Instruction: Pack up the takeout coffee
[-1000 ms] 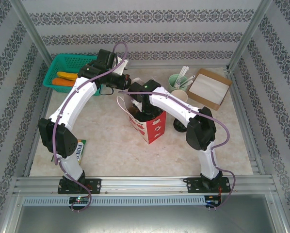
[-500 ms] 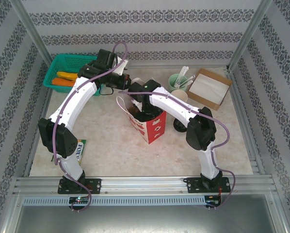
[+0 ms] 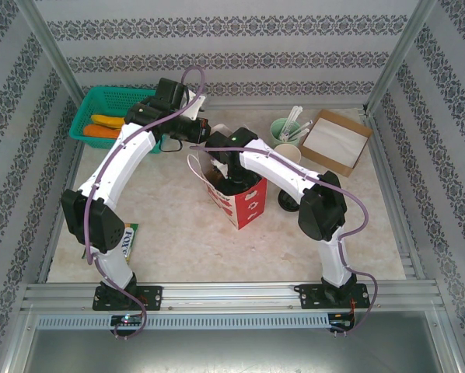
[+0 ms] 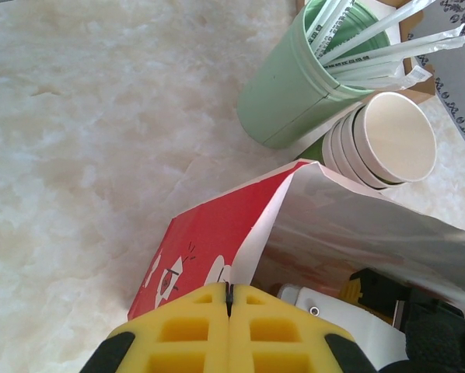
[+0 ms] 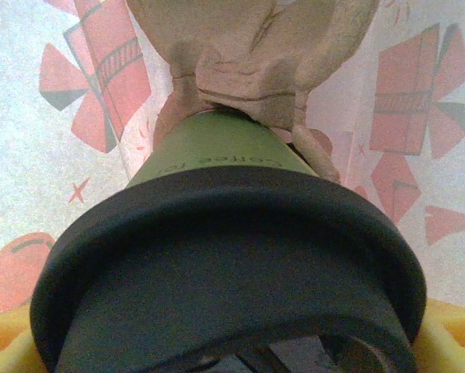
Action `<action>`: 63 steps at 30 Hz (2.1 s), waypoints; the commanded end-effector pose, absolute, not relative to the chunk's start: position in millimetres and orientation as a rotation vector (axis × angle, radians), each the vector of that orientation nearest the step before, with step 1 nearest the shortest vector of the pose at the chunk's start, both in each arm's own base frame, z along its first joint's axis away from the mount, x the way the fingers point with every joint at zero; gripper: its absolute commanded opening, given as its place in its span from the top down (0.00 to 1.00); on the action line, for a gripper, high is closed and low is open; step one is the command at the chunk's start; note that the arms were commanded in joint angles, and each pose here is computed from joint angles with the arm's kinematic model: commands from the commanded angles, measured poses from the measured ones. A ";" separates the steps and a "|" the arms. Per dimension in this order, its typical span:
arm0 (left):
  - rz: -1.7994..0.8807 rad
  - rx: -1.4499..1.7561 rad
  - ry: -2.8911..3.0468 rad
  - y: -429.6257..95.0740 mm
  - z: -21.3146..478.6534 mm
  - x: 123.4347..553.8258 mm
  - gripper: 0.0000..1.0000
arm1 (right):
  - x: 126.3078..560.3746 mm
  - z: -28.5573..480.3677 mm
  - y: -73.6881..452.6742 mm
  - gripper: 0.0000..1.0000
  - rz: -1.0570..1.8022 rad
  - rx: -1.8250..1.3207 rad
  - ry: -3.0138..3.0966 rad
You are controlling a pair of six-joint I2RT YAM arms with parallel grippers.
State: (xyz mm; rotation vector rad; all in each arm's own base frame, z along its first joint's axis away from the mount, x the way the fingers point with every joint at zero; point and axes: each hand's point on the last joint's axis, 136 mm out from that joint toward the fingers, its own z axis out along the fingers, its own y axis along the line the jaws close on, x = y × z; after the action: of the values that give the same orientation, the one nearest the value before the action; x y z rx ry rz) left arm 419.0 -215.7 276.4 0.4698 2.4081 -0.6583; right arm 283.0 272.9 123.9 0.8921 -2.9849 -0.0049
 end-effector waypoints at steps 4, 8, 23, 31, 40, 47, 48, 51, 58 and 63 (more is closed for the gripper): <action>-0.655 0.477 2.376 -216.8 293.7 415.5 1.00 | 293.5 122.6 255.6 0.43 0.124 0.850 -3.010; -0.650 0.477 2.376 -216.3 293.5 415.5 1.00 | 289.0 127.7 253.3 0.43 0.143 0.850 -2.996; -0.653 0.486 2.367 -216.4 296.8 414.1 1.00 | 276.8 171.9 278.6 0.44 -0.037 0.916 -3.027; -0.645 0.486 2.368 -215.1 296.3 413.8 1.00 | 275.1 165.9 271.1 0.44 -0.002 0.908 -3.001; -0.638 0.484 2.370 -214.7 295.4 414.2 1.00 | 275.5 165.9 269.8 0.44 0.009 0.910 -3.001; -0.637 0.482 2.369 -214.6 295.9 414.8 1.00 | 275.6 166.2 269.9 0.44 0.008 0.911 -3.002; -0.637 0.483 2.370 -214.8 295.7 414.6 1.00 | 275.5 166.5 269.4 0.44 0.010 0.910 -3.002; -0.636 0.483 2.369 -214.4 295.7 414.9 1.00 | 276.1 165.9 268.5 0.44 0.020 0.911 -3.002; -0.636 0.483 2.372 -214.8 294.5 415.2 1.00 | 276.7 168.5 269.3 0.44 0.012 0.915 -3.006; -0.635 0.482 2.374 -214.5 294.2 415.2 1.00 | 277.3 169.9 266.7 0.44 0.032 0.913 -3.009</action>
State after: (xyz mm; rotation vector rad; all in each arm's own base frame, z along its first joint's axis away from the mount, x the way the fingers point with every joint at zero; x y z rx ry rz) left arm 419.5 -214.1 277.9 0.4656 2.4081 -0.6456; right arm 279.7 274.5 158.3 0.9162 -3.0021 0.0027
